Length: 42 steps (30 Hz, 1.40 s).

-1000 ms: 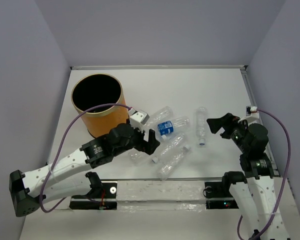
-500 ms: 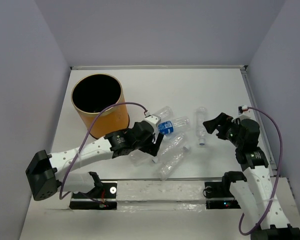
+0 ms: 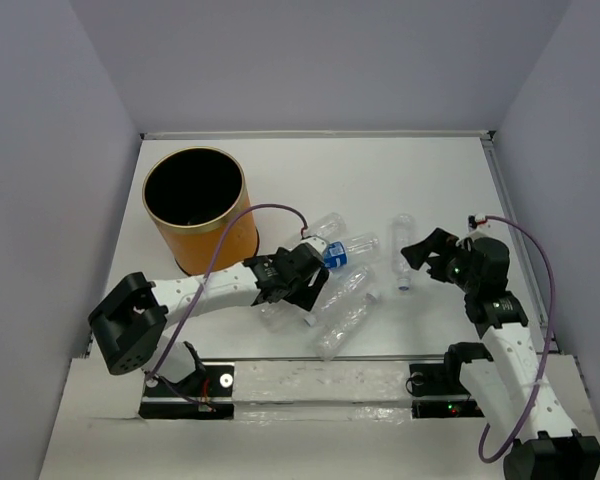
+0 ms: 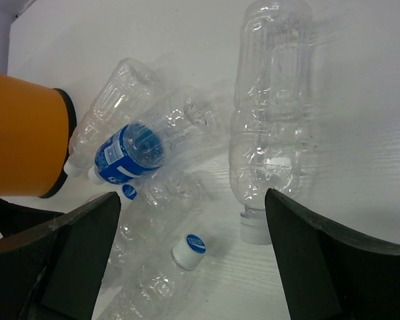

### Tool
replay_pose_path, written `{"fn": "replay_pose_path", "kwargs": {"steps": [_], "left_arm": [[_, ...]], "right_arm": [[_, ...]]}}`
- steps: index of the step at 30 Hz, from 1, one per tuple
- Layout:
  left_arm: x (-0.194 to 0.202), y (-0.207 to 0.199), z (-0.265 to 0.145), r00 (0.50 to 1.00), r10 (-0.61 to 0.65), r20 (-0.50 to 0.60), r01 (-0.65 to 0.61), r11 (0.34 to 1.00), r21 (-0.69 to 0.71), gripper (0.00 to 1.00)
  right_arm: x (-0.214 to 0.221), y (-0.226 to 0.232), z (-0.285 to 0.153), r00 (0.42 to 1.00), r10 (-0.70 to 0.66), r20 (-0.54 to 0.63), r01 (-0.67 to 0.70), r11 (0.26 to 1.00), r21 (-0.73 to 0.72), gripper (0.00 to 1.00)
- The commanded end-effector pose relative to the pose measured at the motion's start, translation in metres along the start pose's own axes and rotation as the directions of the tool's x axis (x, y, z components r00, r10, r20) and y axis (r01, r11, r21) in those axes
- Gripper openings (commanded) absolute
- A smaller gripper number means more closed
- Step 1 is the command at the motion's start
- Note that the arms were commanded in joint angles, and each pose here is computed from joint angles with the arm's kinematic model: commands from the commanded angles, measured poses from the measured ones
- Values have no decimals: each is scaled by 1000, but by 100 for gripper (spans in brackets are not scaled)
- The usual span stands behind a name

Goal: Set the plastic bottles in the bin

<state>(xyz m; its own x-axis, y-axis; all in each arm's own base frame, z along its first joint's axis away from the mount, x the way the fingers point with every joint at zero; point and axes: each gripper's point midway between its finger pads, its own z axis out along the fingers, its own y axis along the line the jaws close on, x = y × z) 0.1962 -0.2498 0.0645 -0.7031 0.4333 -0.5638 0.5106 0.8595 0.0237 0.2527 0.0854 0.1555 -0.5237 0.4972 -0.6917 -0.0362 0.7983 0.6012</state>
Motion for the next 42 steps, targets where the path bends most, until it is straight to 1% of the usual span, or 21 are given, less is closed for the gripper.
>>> {"fn": "replay_pose_path", "kwargs": {"steps": [1, 4, 5, 7, 8, 11, 14, 15, 18, 19, 20, 23, 24, 27, 28, 31, 32, 33, 35, 39, 42], "left_arm": [[-21, 9, 3, 999, -14, 38, 16, 999, -41, 84], [-18, 7, 9, 1000, -12, 16, 12, 999, -41, 82], [-16, 6, 13, 1000, -6, 5, 6, 999, -43, 82], [-14, 7, 16, 1000, -2, -7, 1, 999, -49, 81], [-14, 7, 17, 1000, 1, -12, -1, 999, -48, 81], [-9, 6, 22, 999, 6, -35, -8, 999, -48, 77], [-4, 7, 24, 999, 8, -53, -11, 998, -56, 70], [-1, 7, 23, 998, 3, -59, -6, 999, -50, 64], [0, 6, 21, 998, -4, -62, 1, 999, -40, 56], [2, 5, 21, 998, -4, -65, 2, 1000, -31, 49], [2, 5, 18, 998, -6, -63, 5, 1000, -26, 46], [3, 4, 11, 998, -13, -60, 13, 1000, -8, 34], [2, 4, 8, 998, -17, -54, 16, 1000, -3, 33], [-7, 1, -7, 999, -30, -17, 31, 999, 33, 27], [-10, -1, -12, 999, -34, -6, 35, 998, 51, 26], [-22, -3, -33, 997, -59, 41, 55, 994, 91, 25], [-28, -4, -44, 995, -70, 70, 62, 992, 111, 22], [-32, -5, -50, 993, -78, 84, 68, 990, 125, 22], [-38, -7, -62, 990, -95, 106, 78, 986, 149, 20], [-62, -7, -97, 972, -129, 197, 88, 975, 202, 19], [-97, -5, -135, 932, -172, 318, 96, 966, 241, 19]], "right_arm": [[-20, -13, 17, 997, -11, 73, 6, 998, 64, 94], [-27, -33, 36, 998, -33, 45, 24, 984, 175, 97], [-37, -31, 41, 997, -54, 48, 44, 983, 178, 98], [-37, -33, 53, 998, -52, 19, 47, 982, 180, 99], [-30, -40, 65, 999, -42, -21, 46, 980, 195, 99], [-29, -42, 82, 997, -46, -59, 56, 980, 193, 100], [-29, -42, 101, 995, -47, -91, 64, 980, 191, 100], [-33, -43, 113, 994, -55, -97, 74, 975, 208, 100], [-31, -50, 125, 991, -51, -122, 78, 970, 230, 100], [-26, -60, 131, 989, -43, -141, 80, 962, 262, 99], [-25, -63, 134, 989, -43, -145, 82, 959, 271, 98], [-20, -72, 143, 986, -33, -166, 82, 952, 295, 92], [-24, -71, 146, 988, -41, -147, 83, 954, 289, 90], [-22, -76, 151, 987, -41, -158, 88, 950, 299, 80], [-22, -77, 151, 987, -40, -156, 87, 948, 307, 70], [-26, -71, 148, 990, -45, -136, 85, 950, 301, 56], [-28, -70, 145, 991, -48, -128, 85, 949, 304, 49], [-37, -64, 140, 993, -59, -98, 86, 952, 293, 47], [-40, -61, 131, 995, -66, -76, 86, 952, 295, 42], [-53, -46, 107, 996, -84, -19, 86, 959, 271, 42], [-66, -23, 84, 994, -99, 45, 87, 974, 208, 42]]}}
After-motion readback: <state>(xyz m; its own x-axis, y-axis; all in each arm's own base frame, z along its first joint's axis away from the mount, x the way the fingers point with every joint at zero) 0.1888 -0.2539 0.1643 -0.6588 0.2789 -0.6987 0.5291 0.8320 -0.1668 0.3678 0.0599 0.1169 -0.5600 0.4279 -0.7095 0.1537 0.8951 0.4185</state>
